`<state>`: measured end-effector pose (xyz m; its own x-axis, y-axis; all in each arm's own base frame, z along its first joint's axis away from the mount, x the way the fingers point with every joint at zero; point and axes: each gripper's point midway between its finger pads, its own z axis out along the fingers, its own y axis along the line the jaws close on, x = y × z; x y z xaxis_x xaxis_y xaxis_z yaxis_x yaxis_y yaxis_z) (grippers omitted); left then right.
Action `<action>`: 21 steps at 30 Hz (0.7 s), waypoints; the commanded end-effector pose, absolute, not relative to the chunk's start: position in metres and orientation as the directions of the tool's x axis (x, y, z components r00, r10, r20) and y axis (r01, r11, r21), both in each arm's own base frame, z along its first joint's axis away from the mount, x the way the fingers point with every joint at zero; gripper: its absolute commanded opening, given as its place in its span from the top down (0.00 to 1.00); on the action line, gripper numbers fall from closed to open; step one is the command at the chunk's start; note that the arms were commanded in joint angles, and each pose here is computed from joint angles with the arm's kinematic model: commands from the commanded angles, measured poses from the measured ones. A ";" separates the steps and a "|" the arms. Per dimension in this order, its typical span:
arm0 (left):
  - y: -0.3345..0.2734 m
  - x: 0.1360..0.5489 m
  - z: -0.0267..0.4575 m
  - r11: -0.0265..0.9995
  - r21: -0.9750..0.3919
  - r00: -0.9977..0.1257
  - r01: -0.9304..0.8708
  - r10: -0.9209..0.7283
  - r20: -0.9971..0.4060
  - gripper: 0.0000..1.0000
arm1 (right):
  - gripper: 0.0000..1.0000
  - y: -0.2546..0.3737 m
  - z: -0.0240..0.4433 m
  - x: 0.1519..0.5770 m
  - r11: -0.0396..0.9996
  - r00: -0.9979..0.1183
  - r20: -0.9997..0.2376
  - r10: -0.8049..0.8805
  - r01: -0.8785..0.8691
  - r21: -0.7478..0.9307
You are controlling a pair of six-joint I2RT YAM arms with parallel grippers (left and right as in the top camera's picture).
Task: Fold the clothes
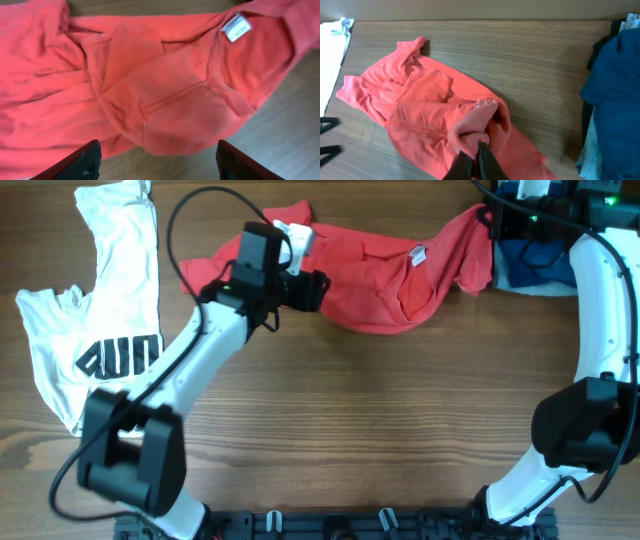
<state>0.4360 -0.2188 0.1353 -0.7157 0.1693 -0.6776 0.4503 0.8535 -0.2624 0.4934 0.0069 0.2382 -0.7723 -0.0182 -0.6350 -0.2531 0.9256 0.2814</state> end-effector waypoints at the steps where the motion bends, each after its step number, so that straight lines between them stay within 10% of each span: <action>1: -0.221 0.448 0.111 0.863 -0.251 -0.726 0.438 0.175 -0.665 0.26 | 0.96 0.014 0.235 0.496 0.920 -0.773 -0.633 -0.036 -0.274 0.282; 21: -0.232 0.487 0.073 0.879 -0.202 -0.660 0.432 0.156 -0.735 0.28 | 0.96 0.015 0.235 0.496 0.914 -0.756 -0.649 -0.083 -0.317 0.253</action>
<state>0.4780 -0.2251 0.0757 -0.6864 0.1574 -0.7100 0.4250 0.8791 -0.2160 0.4934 0.0113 0.2382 -0.7626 -0.0563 -0.6445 -0.2876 0.9218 0.2598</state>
